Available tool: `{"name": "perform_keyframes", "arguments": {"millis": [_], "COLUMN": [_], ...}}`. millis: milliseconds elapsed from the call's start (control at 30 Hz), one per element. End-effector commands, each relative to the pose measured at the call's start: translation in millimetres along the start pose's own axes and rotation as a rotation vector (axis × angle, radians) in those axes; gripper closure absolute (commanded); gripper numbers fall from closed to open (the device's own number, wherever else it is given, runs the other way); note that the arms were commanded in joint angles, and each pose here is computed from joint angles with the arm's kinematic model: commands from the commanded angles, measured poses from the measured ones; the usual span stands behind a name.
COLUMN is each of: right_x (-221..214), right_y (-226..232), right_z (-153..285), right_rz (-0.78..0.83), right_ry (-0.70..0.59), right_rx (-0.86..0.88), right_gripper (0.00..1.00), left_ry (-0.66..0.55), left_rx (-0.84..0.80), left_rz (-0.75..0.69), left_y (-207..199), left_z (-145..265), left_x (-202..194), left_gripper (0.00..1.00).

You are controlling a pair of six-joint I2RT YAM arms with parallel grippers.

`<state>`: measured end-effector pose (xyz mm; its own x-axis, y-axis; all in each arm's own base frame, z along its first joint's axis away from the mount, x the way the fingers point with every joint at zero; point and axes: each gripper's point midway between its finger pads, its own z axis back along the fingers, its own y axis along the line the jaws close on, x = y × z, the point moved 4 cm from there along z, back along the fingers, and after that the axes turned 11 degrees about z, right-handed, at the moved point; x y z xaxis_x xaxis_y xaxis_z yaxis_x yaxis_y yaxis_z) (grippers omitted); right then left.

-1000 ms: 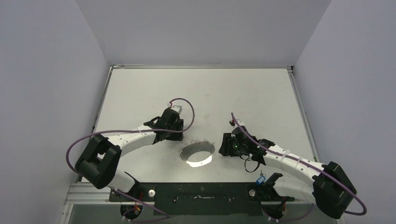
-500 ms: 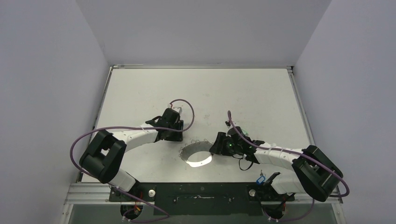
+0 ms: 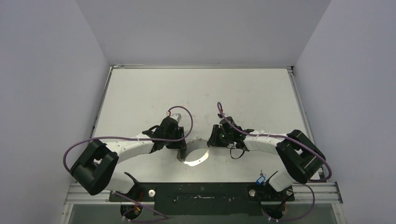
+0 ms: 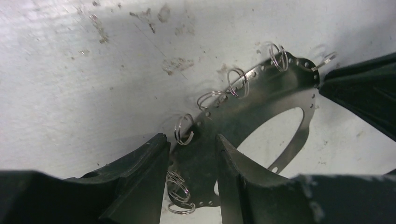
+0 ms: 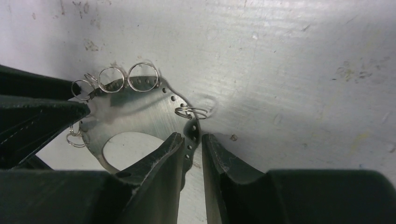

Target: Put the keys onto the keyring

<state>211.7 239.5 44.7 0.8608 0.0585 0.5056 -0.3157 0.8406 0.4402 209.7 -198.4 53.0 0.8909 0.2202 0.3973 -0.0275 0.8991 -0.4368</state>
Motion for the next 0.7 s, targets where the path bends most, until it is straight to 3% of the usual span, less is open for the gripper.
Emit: {"name": "perform_keyframes", "arguments": {"millis": [0, 300, 667], "right_x": [5.5, 12.7, 29.4], "right_y": [-15.6, -19.2, 15.1], "right_z": [9.8, 26.2, -5.6], "right_rz": [0.087, 0.161, 0.115], "right_ry": [0.019, 0.028, 0.037], "right_rx": [-0.112, -0.168, -0.092], "right_gripper": [0.74, 0.46, 0.45], "left_ry": [0.038, -0.064, -0.123], "left_rx": [-0.02, 0.044, 0.028], "left_rz": [0.054, -0.009, -0.007], "left_y": [-0.9, 5.4, 7.1], "left_z": [5.3, 29.9, 46.2], "left_x": [-16.5, 3.9, 11.8], "left_gripper": [0.61, 0.61, 0.61]}}
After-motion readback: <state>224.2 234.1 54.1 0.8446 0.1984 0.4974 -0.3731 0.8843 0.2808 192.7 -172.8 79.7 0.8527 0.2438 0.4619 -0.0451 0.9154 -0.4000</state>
